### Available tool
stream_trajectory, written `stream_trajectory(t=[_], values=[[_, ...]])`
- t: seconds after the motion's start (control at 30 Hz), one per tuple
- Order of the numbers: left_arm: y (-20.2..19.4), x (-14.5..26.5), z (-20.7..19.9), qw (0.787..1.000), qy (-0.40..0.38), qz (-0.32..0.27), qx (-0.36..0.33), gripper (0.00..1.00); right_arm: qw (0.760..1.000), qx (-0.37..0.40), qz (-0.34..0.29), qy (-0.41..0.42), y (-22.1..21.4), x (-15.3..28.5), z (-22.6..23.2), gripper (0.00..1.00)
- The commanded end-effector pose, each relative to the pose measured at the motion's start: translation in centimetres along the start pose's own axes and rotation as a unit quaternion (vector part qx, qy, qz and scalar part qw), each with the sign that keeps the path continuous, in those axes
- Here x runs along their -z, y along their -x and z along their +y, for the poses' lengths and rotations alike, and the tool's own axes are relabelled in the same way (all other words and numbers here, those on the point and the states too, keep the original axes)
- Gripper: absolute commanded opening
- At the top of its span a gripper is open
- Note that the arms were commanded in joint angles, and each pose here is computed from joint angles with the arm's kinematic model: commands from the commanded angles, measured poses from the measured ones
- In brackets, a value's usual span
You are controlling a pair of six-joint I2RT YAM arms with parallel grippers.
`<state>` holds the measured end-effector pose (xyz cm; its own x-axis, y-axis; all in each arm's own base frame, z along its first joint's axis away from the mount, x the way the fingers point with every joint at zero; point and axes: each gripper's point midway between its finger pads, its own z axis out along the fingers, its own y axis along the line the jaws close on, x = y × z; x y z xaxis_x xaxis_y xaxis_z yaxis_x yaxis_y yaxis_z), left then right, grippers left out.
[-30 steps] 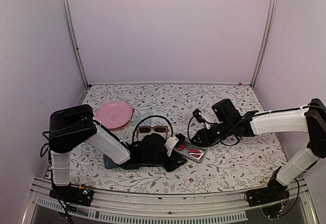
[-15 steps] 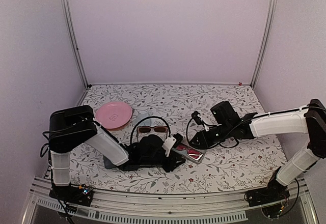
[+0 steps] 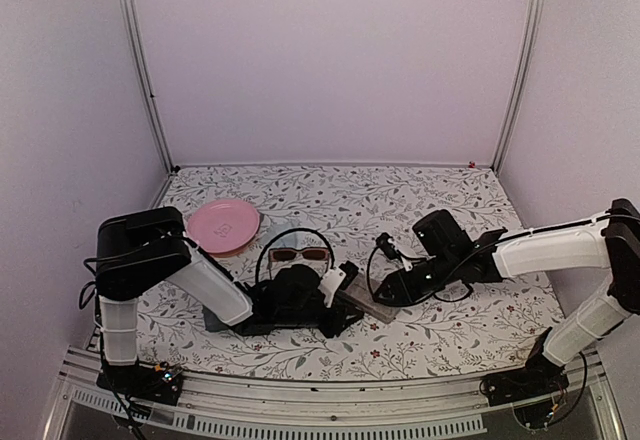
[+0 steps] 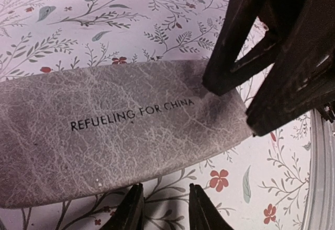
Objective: Organize the sunglasses
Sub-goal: Close the case with sunglasses at the center of the board, then move the case with the sunglasses to the center of the board.
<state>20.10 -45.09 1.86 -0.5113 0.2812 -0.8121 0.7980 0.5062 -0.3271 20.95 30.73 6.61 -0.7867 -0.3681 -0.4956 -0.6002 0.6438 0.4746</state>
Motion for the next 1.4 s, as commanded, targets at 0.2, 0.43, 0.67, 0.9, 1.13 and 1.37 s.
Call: stream_trajectory(t=[0.2, 0.43, 0.67, 0.9, 1.13, 1.37], values=[[-0.9, 2.8, -1.2, 0.999, 0.003, 0.034, -0.022, 0.36, 0.995, 0.002, -0.051, -0.084, 1.7, 4.3, -1.2, 0.66], [2.3, 6.7, -3.1, 0.999, -0.021, 0.005, -0.036, 0.51, 0.990, 0.002, -0.036, -0.137, 0.7, 4.7, -2.2, 0.95], [7.0, 11.4, -2.4, 0.997, 0.026, -0.040, -0.060, 0.64, 0.983, 0.039, 0.017, -0.179, -0.7, 2.1, -2.7, 0.99], [9.5, 15.0, 0.1, 0.995, 0.067, -0.065, -0.044, 0.74, 0.966, 0.102, 0.081, -0.223, -1.4, -1.3, -3.6, 0.99], [9.4, 17.5, 4.8, 0.990, 0.133, -0.045, -0.009, 0.81, 0.957, 0.127, 0.096, -0.241, -0.8, -2.2, -4.5, 0.74], [6.4, 19.8, 9.8, 0.978, 0.194, 0.014, 0.069, 0.82, 0.958, 0.077, 0.089, -0.261, -0.6, -0.7, -7.9, 0.56]])
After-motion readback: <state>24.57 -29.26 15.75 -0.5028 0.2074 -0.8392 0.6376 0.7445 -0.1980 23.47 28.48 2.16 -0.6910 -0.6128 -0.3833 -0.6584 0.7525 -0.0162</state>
